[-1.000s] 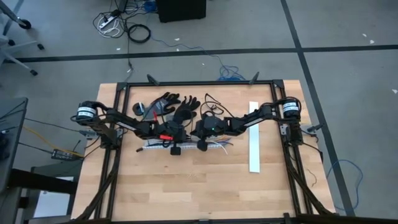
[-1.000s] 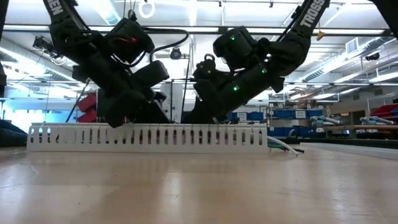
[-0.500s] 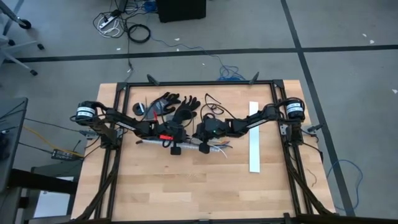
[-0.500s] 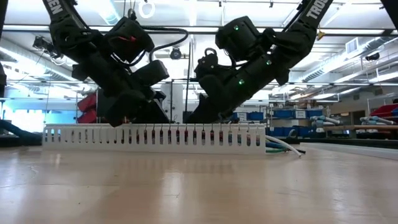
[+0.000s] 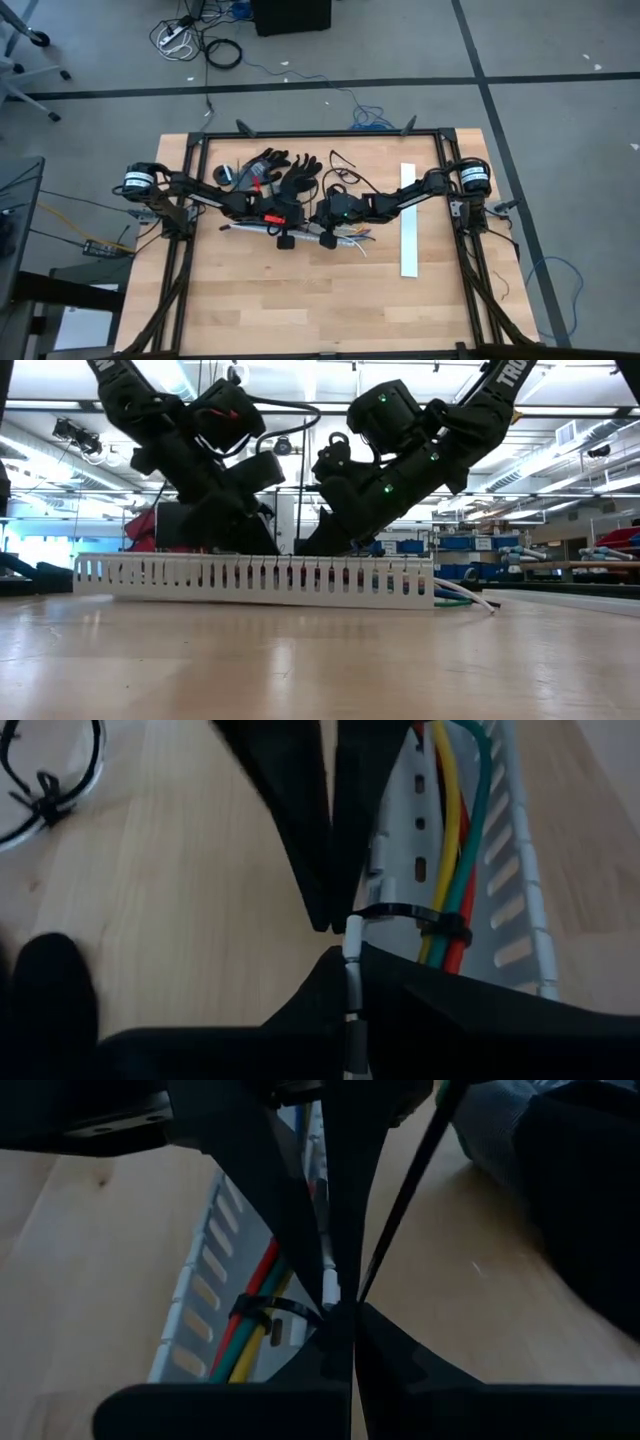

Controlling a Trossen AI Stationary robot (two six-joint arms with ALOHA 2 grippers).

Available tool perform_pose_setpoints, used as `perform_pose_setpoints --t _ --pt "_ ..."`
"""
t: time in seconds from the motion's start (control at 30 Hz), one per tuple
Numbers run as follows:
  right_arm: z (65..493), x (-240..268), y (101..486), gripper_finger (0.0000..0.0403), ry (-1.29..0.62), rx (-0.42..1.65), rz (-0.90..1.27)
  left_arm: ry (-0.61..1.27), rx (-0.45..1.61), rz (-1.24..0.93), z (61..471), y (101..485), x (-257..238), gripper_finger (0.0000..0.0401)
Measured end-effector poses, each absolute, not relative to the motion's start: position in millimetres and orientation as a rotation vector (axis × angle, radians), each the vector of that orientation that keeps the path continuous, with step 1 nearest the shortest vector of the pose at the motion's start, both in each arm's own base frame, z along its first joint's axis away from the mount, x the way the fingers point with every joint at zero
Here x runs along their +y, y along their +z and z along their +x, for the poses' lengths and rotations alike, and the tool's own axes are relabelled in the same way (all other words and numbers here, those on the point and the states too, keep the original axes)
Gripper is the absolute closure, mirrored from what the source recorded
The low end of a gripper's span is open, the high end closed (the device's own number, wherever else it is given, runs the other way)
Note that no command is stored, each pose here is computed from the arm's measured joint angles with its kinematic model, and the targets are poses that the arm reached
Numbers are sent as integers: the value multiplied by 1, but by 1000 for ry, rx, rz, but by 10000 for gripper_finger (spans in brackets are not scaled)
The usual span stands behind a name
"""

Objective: Ziptie cables
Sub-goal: Put the ziptied cables in a white cable duct

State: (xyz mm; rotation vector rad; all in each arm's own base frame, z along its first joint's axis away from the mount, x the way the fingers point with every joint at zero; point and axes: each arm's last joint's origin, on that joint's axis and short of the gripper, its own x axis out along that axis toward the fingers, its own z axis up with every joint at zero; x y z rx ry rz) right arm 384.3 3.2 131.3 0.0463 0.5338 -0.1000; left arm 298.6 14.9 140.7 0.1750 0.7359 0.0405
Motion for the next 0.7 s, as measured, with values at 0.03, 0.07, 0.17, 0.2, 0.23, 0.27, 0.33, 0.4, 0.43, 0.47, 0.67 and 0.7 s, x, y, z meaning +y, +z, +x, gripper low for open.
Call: perform_pose_setpoints --t 0.03,0.07,0.17,0.2,0.23,0.27,0.33,0.4,0.43,0.47,0.67,0.7 --pt "384 4 131 403 -107 536 43 48 743 155 299 142 15 401" --pt "384 4 131 403 -110 537 42 56 753 134 300 143 15 401" --pt "384 4 132 403 -118 536 40 81 780 94 303 147 15 401" --pt "384 4 132 403 -129 534 39 87 780 88 304 148 16 401" --pt "384 3 132 403 -143 532 37 93 777 89 306 151 16 401" --pt "384 3 132 403 -154 531 33 101 778 90 307 152 16 401" --pt "384 3 132 403 -164 533 30 111 783 93 308 154 16 401" --pt "384 3 132 403 -166 534 29 111 789 93 309 156 16 401" --pt "384 4 132 403 -167 535 31 112 790 94 309 156 16 401" --pt "384 4 132 403 -168 537 30 112 791 94 309 156 16 401" --pt "382 7 129 403 -175 575 39 105 794 97 310 157 15 401" --pt "382 7 129 403 -179 584 44 108 794 101 310 157 14 401"
